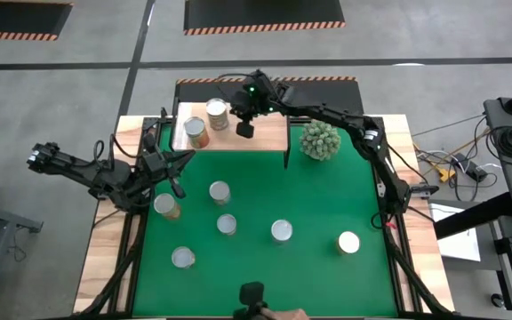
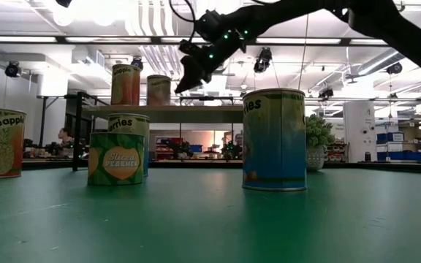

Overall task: Pick and place cans onto a shelf
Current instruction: Put the canned peaches on the shelf

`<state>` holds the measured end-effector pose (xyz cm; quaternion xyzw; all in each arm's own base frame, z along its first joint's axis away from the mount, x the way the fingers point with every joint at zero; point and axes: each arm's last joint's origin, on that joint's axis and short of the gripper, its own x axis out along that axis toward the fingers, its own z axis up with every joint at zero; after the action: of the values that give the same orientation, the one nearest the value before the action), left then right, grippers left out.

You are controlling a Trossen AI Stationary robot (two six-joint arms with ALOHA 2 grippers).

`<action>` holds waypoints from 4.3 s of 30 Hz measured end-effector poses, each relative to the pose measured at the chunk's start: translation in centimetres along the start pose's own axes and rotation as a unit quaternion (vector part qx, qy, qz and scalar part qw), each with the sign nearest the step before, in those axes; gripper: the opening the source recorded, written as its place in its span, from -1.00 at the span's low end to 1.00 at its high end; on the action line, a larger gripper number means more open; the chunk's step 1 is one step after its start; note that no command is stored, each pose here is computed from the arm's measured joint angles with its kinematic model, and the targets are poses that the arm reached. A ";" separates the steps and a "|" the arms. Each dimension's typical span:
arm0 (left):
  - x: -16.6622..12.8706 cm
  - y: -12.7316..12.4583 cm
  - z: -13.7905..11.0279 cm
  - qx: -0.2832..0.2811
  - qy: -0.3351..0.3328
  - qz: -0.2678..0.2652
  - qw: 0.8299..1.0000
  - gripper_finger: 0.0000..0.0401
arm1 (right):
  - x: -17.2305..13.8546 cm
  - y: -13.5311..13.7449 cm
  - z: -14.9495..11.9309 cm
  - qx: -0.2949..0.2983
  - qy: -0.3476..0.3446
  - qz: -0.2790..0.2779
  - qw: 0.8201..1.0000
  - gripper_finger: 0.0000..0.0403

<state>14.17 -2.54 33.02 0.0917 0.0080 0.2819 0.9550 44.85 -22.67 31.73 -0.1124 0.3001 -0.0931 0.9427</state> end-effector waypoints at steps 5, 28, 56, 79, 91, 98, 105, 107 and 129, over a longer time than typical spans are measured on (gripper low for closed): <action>0.1 -0.1 -0.1 0.002 0.002 0.000 1.000 -1.00 | -0.2 0.0 -0.5 0.003 0.024 0.009 1.000 -0.96; 0.3 -0.4 0.1 -0.004 -0.005 0.001 1.000 -1.00 | 3.6 0.2 0.3 0.000 -0.099 -0.020 0.995 -0.96; 0.3 -0.4 0.3 -0.002 -0.014 0.003 1.000 -1.00 | 4.7 0.7 1.2 0.021 -0.173 -0.031 0.984 -0.96; 4.4 0.9 6.9 0.029 0.086 0.055 0.994 -1.00 | -14.7 11.4 4.0 -0.042 -0.183 0.142 0.972 -0.96; 12.5 6.5 6.0 -0.009 0.365 0.064 0.929 -1.00 | -18.9 18.7 -3.6 -0.053 -0.218 0.205 0.953 -0.96; 14.3 11.5 3.6 -0.048 0.451 0.095 0.886 -1.00 | -20.4 19.2 -6.7 -0.032 -0.234 0.208 0.949 -0.96; 15.2 14.7 1.7 -0.087 0.481 0.120 0.864 -1.00 | -21.0 19.5 -8.7 -0.021 -0.230 0.212 0.950 -0.96; 15.6 14.9 1.4 -0.083 0.482 0.120 0.864 -1.00 | -21.2 19.5 -8.8 -0.020 -0.232 0.211 0.949 -0.96; 17.6 15.6 -0.3 -0.067 0.493 0.120 0.859 -1.00 | -21.1 19.5 -8.9 -0.018 -0.229 0.212 0.950 -0.96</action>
<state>20.63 19.86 36.21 -0.1230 0.4478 0.4029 0.7887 24.78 -0.24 30.89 -0.0815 0.0951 0.1428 0.9818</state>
